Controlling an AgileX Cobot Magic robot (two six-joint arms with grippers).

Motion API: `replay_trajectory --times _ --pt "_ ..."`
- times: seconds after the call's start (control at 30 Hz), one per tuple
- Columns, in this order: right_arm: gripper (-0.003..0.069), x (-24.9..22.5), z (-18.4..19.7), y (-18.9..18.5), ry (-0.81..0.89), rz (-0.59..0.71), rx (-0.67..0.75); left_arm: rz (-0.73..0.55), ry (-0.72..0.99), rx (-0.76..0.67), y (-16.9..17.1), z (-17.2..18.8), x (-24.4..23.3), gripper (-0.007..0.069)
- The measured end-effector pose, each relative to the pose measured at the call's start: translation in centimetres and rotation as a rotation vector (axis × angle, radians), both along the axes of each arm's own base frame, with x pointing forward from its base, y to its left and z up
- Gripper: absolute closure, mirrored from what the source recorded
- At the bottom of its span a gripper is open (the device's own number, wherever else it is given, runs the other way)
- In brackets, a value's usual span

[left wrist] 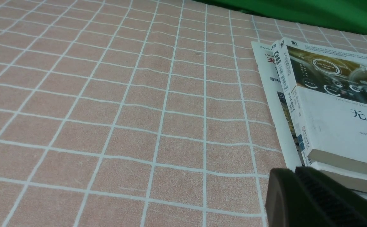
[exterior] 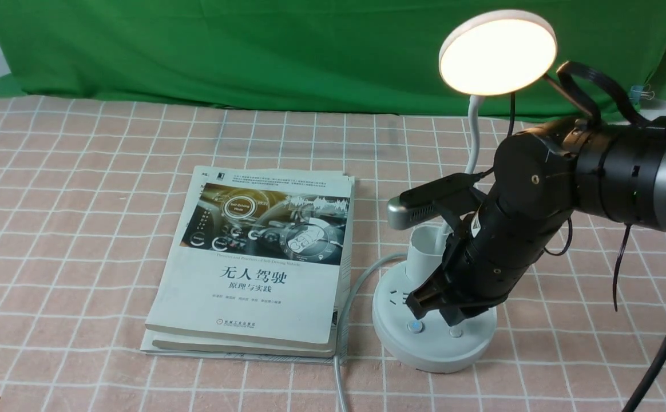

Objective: Turn off the table lamp on the pink coffee tablecloth by hand.
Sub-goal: 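Press the power button on the lamp base to turn the lamp off with the right gripper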

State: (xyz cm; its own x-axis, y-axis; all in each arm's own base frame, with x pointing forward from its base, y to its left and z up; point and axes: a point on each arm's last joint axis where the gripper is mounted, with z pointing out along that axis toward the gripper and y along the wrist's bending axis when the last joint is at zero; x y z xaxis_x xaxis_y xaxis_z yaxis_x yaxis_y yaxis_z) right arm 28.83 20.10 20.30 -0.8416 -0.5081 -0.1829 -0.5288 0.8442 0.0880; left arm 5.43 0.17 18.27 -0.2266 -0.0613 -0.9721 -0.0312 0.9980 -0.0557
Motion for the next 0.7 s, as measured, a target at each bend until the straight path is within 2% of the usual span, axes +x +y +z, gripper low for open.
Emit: replay_trajectory --times 0.23,0.37,0.7 --pt "0.0619 -0.1 0.2 -0.1 0.008 0.002 -0.004 0.0 0.0 -0.001 0.0 0.0 0.0 0.0619" --pt "0.0619 0.2 -1.9 0.1 0.06 0.002 -0.039 0.0 0.0 -0.001 0.0 0.0 0.0 0.0619" --pt "0.0619 0.1 -1.3 0.1 0.045 0.007 -0.03 0.0 0.0 -0.003 0.0 0.0 0.0 0.0619"
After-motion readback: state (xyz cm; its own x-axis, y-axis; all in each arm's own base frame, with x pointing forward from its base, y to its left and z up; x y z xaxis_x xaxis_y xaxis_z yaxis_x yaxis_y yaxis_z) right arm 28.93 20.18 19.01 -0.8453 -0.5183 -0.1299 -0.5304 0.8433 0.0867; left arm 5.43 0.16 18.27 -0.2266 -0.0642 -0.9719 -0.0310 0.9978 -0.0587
